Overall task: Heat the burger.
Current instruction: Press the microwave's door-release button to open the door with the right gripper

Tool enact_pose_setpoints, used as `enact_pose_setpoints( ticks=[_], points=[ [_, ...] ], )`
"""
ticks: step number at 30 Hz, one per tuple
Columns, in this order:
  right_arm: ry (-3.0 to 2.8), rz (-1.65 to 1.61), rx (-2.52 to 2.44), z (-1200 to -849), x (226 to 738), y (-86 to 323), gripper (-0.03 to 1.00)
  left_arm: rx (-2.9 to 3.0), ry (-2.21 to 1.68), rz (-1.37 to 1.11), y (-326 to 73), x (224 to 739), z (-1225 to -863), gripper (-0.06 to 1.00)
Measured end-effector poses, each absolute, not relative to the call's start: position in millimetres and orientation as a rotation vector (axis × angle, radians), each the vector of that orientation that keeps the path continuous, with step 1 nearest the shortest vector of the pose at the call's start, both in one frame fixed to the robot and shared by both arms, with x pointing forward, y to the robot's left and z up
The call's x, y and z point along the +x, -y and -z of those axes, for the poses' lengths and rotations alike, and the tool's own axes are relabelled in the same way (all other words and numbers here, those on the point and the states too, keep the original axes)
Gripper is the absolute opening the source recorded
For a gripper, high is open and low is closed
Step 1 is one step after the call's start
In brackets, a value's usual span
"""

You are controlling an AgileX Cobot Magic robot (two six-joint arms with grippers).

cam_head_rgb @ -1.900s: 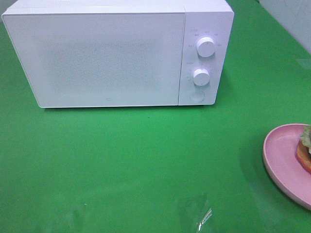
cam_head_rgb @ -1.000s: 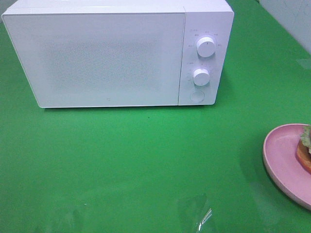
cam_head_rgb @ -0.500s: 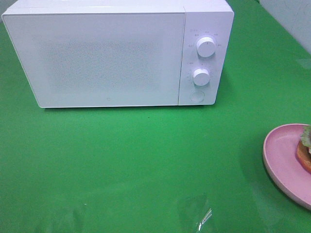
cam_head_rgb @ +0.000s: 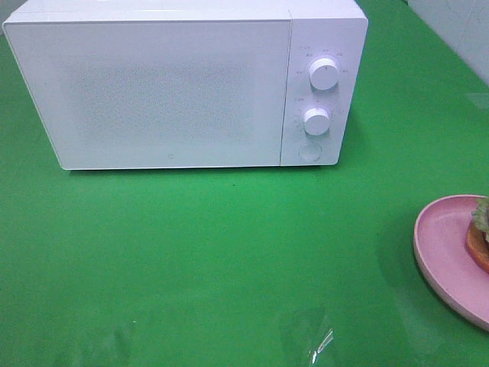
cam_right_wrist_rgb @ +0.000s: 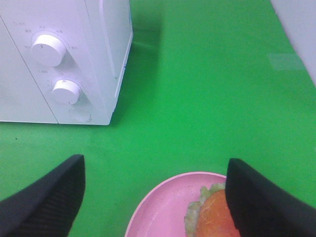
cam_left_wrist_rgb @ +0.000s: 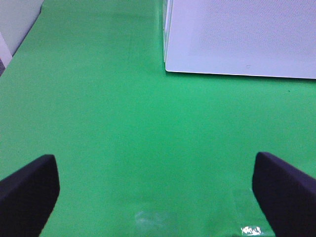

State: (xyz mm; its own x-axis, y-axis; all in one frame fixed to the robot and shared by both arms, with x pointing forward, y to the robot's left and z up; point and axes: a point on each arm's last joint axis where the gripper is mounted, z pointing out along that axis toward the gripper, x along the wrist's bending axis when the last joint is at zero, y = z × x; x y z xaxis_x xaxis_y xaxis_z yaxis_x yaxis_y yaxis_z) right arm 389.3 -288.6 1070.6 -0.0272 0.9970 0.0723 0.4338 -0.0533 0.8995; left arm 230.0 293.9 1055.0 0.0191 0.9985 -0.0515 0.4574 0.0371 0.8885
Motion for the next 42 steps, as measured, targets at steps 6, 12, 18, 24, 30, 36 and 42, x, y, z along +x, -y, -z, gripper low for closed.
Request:
enact_pose_setpoints(
  ticks=[6,12,18,24,30,36,42],
  points=[
    [-1.543,-1.042,1.566,-1057.8,413.7,286.5,0.75,1.526,-1.545,-0.889,-293.9,230.0,-1055.0,0.98],
    [-1.499,-1.097,1.514,-1034.5,430.5,284.6,0.75,1.526,-1.545,-0.889,-293.9,230.0,-1055.0,0.98],
    [-1.453,-1.155,1.457,-1008.8,441.2,282.6,0.75,1.526,-1.545,-0.889,-293.9,230.0,-1055.0,0.98],
    [-1.463,-1.210,1.328,-999.2,449.0,270.5,0.75,1.526,-1.545,-0.889,-293.9,230.0,-1055.0,0.98],
    [-1.517,-1.179,1.244,-976.5,458.4,241.1,0.75,1.526,-1.545,-0.889,-293.9,230.0,-1055.0,0.98],
    [-1.459,-1.178,1.258,-967.2,457.4,219.7,0.75,1.526,-1.545,-0.889,-293.9,230.0,-1055.0,0.98],
    [-1.386,-1.183,1.249,-961.2,452.9,202.3,0.75,1.526,-1.545,-0.889,-293.9,230.0,-1055.0,0.98]
  ],
)
